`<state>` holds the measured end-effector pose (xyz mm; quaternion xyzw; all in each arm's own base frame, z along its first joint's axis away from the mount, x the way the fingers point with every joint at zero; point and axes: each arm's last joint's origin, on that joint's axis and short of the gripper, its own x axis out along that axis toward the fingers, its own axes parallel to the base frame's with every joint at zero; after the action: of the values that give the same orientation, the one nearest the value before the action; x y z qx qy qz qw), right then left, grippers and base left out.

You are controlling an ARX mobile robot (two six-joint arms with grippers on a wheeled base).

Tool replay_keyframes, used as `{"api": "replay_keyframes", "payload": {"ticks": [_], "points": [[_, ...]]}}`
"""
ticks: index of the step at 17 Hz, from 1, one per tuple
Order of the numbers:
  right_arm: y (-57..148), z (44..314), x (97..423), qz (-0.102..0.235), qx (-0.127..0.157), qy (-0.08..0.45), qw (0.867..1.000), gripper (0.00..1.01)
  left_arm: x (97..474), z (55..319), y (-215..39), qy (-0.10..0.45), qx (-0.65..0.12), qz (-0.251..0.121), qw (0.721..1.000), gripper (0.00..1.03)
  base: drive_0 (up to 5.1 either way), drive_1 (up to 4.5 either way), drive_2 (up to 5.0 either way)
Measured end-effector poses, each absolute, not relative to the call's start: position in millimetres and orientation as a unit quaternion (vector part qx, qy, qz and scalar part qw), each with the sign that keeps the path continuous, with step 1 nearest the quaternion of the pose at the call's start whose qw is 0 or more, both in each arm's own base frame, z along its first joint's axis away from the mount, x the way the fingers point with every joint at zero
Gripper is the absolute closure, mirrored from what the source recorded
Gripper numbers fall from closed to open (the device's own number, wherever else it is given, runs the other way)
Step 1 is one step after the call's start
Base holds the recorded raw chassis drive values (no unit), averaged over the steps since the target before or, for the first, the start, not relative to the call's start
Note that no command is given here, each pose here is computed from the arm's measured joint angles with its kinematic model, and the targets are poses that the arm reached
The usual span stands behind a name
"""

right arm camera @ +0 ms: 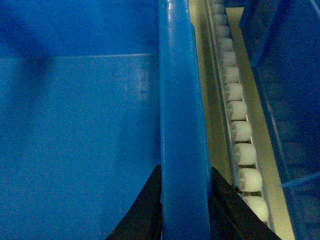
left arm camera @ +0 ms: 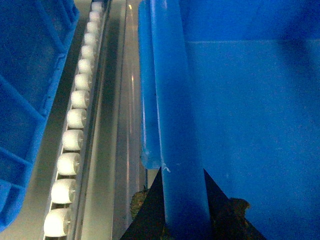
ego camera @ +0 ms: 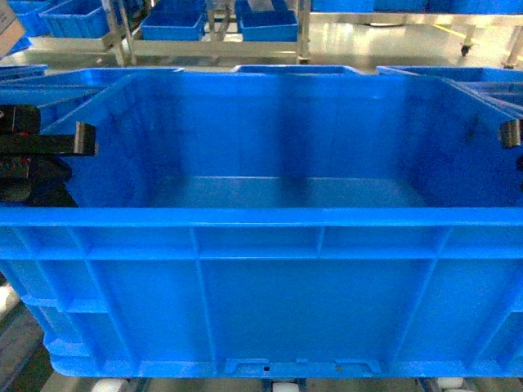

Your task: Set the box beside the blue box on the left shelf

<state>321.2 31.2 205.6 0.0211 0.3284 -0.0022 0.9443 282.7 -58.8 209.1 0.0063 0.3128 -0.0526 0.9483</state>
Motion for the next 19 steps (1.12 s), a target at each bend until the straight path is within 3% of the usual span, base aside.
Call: {"api": "replay_keyframes", "payload": {"ticks": [12, 15, 18, 19], "points": [[32.2, 199.3, 324.0, 0.001, 0.025, 0.33, 0.944, 0.83, 286.5, 193.2, -52.5, 0.326, -0.002, -0.039, 0.944, 0.95, 0.0, 0.0, 0.0], [45.1, 188.6, 323.0, 0.005, 0.028, 0.346, 0.938, 0.83, 291.4, 194.6, -39.4, 0.327, 0.012, -0.031, 0.945, 0.95, 0.0, 0.0, 0.0], [44.8, 188.3, 322.4, 0.004, 0.034, 0.348, 0.937, 0.83, 292.8, 196.1, -38.3, 0.322, 0.016, -0.033, 0.946, 0.95, 0.0, 0.0, 0.0], [44.8, 188.9, 322.9, 0.007, 0.032, 0.339, 0.94, 0.75, 292.1, 195.0, -41.9, 0.311, 0.025, -0.046, 0.949, 0.88, 0.0, 0.0, 0.0]]}}
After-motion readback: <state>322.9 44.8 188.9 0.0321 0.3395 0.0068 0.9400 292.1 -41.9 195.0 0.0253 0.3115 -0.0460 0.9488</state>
